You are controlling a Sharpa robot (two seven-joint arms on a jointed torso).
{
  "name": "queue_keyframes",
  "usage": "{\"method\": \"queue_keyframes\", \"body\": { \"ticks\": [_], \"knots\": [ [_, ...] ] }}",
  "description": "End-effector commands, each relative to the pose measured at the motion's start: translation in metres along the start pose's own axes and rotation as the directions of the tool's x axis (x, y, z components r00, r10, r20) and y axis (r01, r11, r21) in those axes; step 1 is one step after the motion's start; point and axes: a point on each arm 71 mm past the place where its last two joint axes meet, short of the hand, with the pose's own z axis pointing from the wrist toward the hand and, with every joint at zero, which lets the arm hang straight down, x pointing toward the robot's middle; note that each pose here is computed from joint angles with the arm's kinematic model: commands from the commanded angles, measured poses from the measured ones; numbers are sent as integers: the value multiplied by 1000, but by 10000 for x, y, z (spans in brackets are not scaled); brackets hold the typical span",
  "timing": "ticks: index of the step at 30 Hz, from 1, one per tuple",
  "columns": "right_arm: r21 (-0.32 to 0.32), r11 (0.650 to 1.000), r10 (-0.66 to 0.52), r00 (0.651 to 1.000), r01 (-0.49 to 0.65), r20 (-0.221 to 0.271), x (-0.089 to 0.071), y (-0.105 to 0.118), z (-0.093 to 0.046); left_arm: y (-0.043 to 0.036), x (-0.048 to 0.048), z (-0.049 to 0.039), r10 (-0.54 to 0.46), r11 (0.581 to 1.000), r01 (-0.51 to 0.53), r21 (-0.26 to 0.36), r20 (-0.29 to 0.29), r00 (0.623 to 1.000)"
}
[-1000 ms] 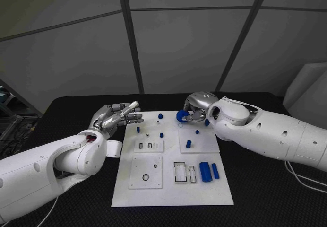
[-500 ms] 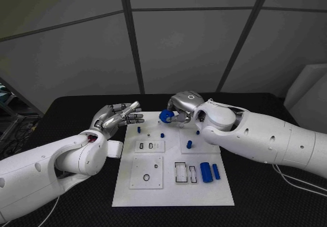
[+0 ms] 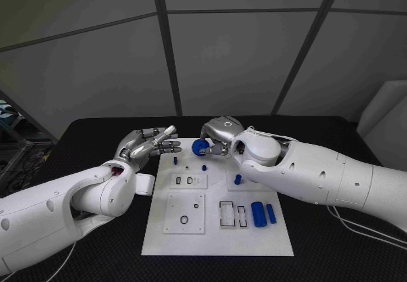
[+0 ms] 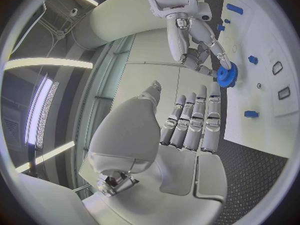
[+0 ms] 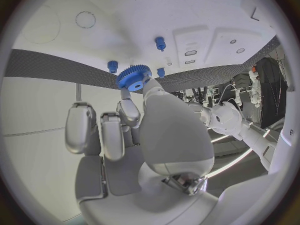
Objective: Assemble the parts on the task board
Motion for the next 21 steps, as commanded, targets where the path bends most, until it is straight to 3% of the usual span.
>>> {"method": "queue_keyframes", "body": {
  "ticks": [1,21],
  "knots": [
    [-10,1000,-15,1000,15,-7,20,10,28,-18,17,-1,3,1000,-3,10,-16,1000],
    [-6,1000,-20,998,20,-51,124,17,98,-20,21,-1,2,1000,-2,11,-18,1000]
  ]
}}
